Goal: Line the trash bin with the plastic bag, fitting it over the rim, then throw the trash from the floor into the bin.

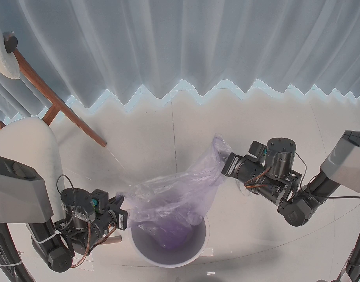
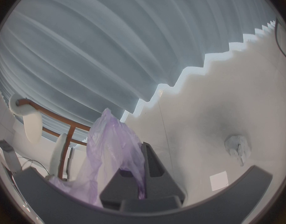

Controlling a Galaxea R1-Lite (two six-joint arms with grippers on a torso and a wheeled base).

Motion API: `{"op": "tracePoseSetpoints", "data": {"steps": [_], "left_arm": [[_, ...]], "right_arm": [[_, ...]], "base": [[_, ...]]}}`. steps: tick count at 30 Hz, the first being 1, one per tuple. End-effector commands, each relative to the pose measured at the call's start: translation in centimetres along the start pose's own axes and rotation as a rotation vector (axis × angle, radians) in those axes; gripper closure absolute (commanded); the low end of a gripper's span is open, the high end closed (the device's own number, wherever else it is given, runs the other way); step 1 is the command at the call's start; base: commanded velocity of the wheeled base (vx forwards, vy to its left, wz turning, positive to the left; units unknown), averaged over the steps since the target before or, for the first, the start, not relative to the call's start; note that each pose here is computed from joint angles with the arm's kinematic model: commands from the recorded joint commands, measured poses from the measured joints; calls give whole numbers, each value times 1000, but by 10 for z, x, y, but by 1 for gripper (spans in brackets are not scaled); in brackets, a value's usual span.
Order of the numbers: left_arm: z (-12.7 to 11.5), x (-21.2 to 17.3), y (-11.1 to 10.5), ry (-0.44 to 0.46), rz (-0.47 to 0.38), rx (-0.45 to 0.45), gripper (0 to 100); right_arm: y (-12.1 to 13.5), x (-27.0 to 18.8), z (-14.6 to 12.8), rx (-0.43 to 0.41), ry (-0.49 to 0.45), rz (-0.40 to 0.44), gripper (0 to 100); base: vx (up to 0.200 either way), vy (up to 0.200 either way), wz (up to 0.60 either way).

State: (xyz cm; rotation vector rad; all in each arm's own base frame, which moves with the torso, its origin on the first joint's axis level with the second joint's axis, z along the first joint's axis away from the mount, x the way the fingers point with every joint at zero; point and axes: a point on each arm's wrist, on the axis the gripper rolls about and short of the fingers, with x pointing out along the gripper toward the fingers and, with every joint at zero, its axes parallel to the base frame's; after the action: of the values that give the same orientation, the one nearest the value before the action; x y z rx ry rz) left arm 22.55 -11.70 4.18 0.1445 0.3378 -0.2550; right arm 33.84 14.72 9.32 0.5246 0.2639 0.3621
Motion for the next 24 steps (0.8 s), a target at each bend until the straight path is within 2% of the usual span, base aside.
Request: {"op": "tracePoseSetpoints", "data": {"steps": [1,4,11,17,24], "left_arm": [[3,14,2,-18,71,-12,100],[3,21,1,-19,79,-13,100],[6,32,1,-28,132,-38,100],[14,28,-3,-54,119,-44,100],[22,42,-5,-46,216,-85,100]], "right_arm": [[-14,8,-17,-42,21,-41,100],[-21,14,-29,-58,38,-63,100],[-33,30,-46,-92,-11,-77,100],[-34,34,-46,-95,-33,-87,100],[-36,44,-51,-87,-56,-93,100]], "base": [[0,0,0],[0,0,0],[0,0,0],[0,0,0],[0,0,0]]}}
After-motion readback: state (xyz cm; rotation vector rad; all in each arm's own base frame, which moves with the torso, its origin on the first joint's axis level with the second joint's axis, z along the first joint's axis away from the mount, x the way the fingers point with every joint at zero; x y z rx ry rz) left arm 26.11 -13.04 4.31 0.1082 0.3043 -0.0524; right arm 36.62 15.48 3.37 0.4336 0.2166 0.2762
